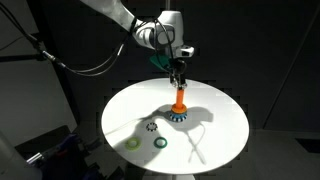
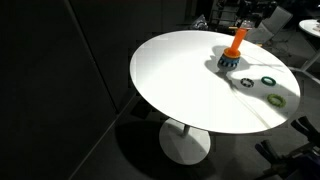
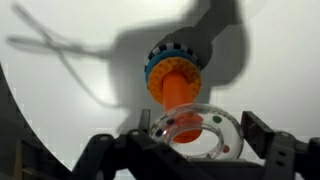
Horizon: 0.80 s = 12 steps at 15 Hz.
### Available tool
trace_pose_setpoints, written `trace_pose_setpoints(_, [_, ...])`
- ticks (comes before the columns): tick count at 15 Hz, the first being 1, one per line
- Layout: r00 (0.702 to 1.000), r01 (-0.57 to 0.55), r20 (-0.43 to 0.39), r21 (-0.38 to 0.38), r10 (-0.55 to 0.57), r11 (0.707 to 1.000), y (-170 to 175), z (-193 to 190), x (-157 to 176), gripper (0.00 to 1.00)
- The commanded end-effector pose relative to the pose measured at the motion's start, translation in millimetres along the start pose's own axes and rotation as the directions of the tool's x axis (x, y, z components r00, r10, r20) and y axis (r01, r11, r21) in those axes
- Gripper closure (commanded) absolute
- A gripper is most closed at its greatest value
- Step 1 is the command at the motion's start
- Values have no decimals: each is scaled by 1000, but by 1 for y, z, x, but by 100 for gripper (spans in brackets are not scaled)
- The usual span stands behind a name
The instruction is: Put the transparent ring on the table
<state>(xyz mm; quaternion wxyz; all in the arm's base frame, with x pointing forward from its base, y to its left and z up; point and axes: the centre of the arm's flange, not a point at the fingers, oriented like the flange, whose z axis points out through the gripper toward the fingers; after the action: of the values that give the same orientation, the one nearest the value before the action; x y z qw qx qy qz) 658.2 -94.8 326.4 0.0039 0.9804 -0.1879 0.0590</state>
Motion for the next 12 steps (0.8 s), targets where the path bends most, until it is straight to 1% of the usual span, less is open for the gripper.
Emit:
trace_pose_setpoints(1, [1000,14,15,22,-15,1000,-2,-35,-17,35])
trace_pose_setpoints(5, [997,56,48,25,-57,998,-5,-46,-36,35])
trace_pose_setpoints(9, [987,114,111,17,-115,993,-5,-39,-61,35])
trace_pose_setpoints(12, [976,148,159,5,-147,989,-1,-23,-80,35])
